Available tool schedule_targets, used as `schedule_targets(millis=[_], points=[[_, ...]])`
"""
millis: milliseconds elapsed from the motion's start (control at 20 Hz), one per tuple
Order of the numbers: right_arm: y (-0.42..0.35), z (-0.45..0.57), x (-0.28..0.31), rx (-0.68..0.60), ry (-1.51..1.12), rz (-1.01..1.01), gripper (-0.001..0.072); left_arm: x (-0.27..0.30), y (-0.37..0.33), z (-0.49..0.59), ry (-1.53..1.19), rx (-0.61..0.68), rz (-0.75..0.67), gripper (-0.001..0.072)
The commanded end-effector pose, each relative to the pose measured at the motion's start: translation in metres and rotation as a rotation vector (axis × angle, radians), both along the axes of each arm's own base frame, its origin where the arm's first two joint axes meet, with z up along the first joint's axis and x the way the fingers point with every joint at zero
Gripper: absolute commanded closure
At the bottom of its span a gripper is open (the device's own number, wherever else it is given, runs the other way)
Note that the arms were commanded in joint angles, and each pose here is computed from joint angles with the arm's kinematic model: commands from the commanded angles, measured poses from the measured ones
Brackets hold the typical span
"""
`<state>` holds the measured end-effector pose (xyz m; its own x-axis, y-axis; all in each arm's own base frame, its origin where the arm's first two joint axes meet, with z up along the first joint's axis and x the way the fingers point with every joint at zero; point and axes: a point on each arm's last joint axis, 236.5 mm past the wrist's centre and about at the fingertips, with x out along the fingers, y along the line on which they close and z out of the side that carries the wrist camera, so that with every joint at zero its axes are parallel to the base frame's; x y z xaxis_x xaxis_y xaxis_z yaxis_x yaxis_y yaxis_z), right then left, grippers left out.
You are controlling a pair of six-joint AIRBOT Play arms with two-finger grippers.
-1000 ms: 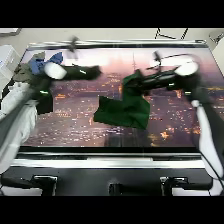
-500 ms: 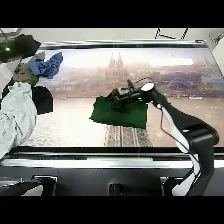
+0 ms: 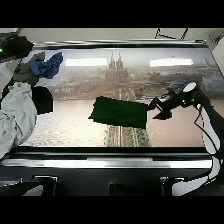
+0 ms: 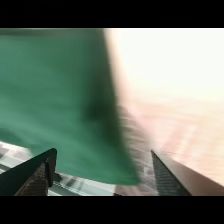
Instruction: Fold the clothes and pants, and hang the long-sleeved shirts on hangers.
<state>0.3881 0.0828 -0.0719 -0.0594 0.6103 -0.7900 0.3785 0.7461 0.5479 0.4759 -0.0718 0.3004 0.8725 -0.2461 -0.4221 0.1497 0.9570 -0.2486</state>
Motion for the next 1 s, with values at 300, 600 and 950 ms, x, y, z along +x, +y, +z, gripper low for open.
schedule_targets(millis=[300,600,950], points=[[0.052,0.002,0.029,0.239,-0.222,-0.041,0.0673,-0.002,0.0,-0.003,0.017,-0.007,0.002,0.0682],[0.02,0.146,0.085,0.295,-0.45,0.049,0.0675,-0.001,-0.001,-0.004,0.019,-0.006,0.002,0.0682],[-0.171,0.232,0.12,-0.003,-0.649,-0.306,0.0675,0.002,-0.001,-0.009,0.034,-0.022,0.01,0.0682]])
